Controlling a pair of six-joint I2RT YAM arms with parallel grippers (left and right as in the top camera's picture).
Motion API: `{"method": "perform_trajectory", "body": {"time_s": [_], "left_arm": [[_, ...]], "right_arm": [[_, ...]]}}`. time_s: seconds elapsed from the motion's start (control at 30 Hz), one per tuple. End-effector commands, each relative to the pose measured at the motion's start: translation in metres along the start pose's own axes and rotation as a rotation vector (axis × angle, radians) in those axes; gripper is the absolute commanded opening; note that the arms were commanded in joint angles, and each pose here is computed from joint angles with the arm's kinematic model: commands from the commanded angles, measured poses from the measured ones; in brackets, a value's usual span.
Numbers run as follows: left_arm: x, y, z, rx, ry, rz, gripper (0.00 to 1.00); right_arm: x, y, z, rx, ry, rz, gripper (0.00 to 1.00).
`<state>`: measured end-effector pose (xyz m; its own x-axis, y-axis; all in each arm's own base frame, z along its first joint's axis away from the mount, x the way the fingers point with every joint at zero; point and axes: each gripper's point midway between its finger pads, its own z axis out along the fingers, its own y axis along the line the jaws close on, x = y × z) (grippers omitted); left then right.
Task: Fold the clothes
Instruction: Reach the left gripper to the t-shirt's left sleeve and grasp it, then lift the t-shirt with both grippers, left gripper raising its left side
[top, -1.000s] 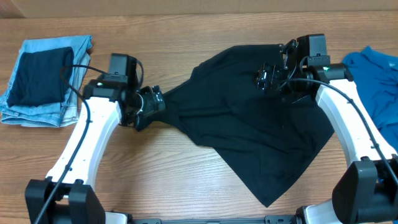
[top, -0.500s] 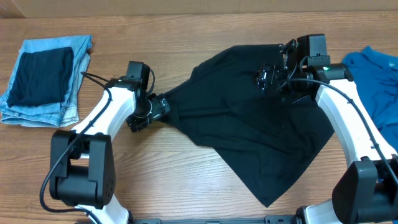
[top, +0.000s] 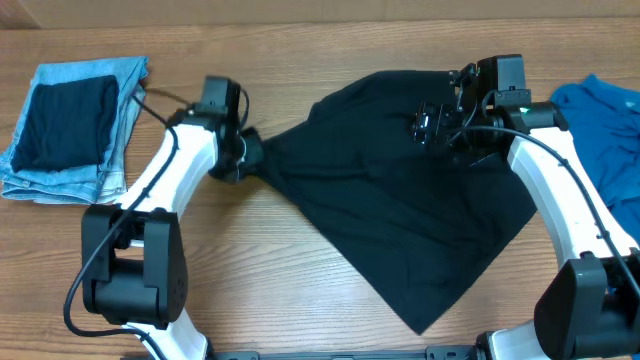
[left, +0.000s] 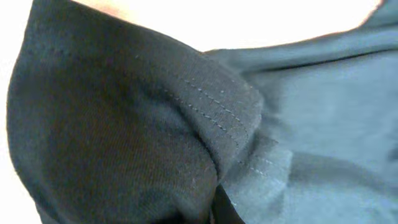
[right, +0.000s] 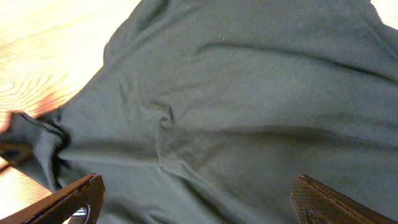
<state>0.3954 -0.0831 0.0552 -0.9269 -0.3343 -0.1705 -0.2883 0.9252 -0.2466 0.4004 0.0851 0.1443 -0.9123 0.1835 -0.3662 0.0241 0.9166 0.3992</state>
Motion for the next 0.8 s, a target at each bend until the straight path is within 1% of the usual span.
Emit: {"method": "perform_trajectory", "body": {"time_s": [0.0, 0.07, 0.13, 0.23, 0.3, 0.37, 0.47, 0.5, 0.53, 0.57, 0.6, 0.63, 0.67, 0.7, 0.77], "left_arm": [[-0.032, -0.002, -0.022, -0.074, -0.1, 0.173, 0.04], [-0.033, 0.004, -0.023, -0.108, -0.101, 0.2, 0.06], [-0.029, 0.006, -0.023, -0.115, -0.084, 0.219, 0.11], [-0.025, 0.008, -0.023, -0.123, -0.064, 0.219, 0.12], [-0.021, 0.01, -0.023, -0.131, -0.051, 0.22, 0.18], [-0.023, 0.012, -0.024, -0.145, -0.056, 0.254, 0.24], [-0.042, -0.003, -0.043, -0.095, -0.097, 0.301, 0.39], [-0.048, -0.013, -0.053, -0.065, -0.113, 0.335, 0.48], [-0.053, -0.02, -0.062, -0.047, -0.127, 0.367, 0.55], [-0.058, -0.029, -0.073, -0.034, -0.145, 0.405, 0.65], [-0.063, -0.036, -0.083, -0.025, -0.163, 0.438, 0.71], [-0.067, -0.042, -0.09, -0.017, -0.181, 0.455, 0.74], [-0.073, -0.055, -0.1, 0.016, -0.213, 0.491, 0.73], [-0.076, -0.07, -0.107, 0.065, -0.241, 0.53, 0.72], [-0.073, -0.111, -0.113, 0.192, -0.294, 0.66, 0.65]], "right_arm": [[-0.003, 0.003, -0.008, -0.01, -0.023, -0.013, 1.0], [-0.003, 0.003, -0.008, -0.01, -0.023, -0.013, 1.0], [-0.003, 0.003, -0.008, -0.01, -0.023, -0.013, 1.0], [-0.003, 0.003, -0.008, -0.01, -0.023, -0.013, 1.0], [-0.006, 0.002, -0.008, -0.003, -0.034, -0.017, 1.0], [-0.017, -0.004, -0.008, 0.036, -0.081, -0.027, 1.0], [-0.019, -0.003, -0.009, 0.034, -0.092, -0.03, 1.0], [-0.02, -0.002, -0.009, 0.032, -0.097, -0.031, 1.0], [-0.02, -0.002, -0.009, 0.032, -0.097, -0.031, 1.0], [-0.02, -0.003, -0.009, 0.033, -0.096, -0.031, 1.0], [-0.019, -0.003, -0.009, 0.033, -0.093, -0.031, 1.0], [-0.019, -0.003, -0.009, 0.034, -0.09, -0.039, 1.0], [-0.02, -0.003, -0.009, 0.035, -0.094, -0.046, 1.0], [-0.022, -0.004, -0.009, 0.034, -0.101, -0.031, 0.92], [-0.023, -0.008, -0.013, 0.037, -0.103, 0.055, 0.84]]}}
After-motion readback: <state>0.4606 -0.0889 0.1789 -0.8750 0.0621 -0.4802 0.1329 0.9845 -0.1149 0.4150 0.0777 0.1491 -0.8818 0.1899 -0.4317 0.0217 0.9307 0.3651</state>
